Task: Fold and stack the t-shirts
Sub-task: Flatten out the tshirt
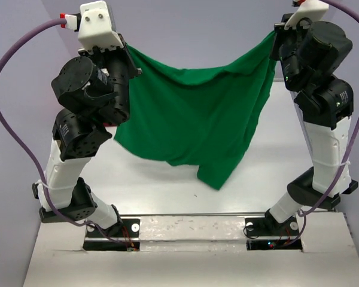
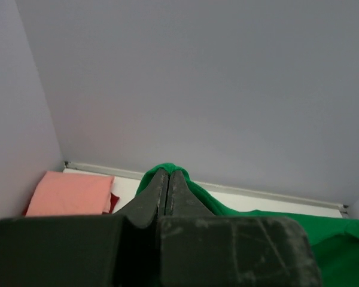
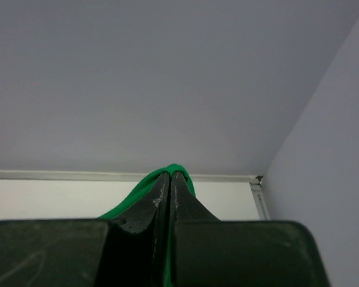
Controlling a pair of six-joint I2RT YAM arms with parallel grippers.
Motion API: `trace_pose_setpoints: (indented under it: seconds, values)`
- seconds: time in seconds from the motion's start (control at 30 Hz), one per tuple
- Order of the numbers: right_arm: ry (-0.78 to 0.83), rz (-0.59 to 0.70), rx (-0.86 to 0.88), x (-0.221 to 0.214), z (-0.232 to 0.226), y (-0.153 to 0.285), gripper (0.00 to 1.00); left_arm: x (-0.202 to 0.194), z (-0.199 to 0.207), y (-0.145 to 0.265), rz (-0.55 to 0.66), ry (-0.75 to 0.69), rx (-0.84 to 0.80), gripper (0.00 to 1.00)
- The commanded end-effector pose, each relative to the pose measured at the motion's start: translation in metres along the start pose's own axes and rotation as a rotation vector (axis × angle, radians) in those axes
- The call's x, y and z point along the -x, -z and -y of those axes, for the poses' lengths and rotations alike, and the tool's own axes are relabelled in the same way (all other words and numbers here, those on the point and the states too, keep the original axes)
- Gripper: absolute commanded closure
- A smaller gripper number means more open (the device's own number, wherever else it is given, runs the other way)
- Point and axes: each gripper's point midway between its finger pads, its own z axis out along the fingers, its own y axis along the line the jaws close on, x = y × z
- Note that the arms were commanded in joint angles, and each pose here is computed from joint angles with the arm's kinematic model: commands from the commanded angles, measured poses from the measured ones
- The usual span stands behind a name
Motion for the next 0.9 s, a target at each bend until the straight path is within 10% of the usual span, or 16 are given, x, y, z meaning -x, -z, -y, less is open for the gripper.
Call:
trace_pose_setpoints:
  seconds: [0.0, 0.4, 0.87]
  values:
    - [-0.087, 0.252, -0.088, 0.077, 0.049, 0.038, 1.00, 0.046, -0.036, 0.017, 0.072, 0.048, 0.163, 1.00]
    - [-0.005, 0.087, -0.069, 0.010, 0.060, 0.066, 1.00, 0.010, -0.036, 0.035, -0.014, 0.072, 0.071, 1.00]
    - [-0.025, -0.051, -0.002, -0.043, 0.036, 0.031, 1.00, -0.062, -0.071, -0.057, -0.109, 0.021, 0.018, 1.00]
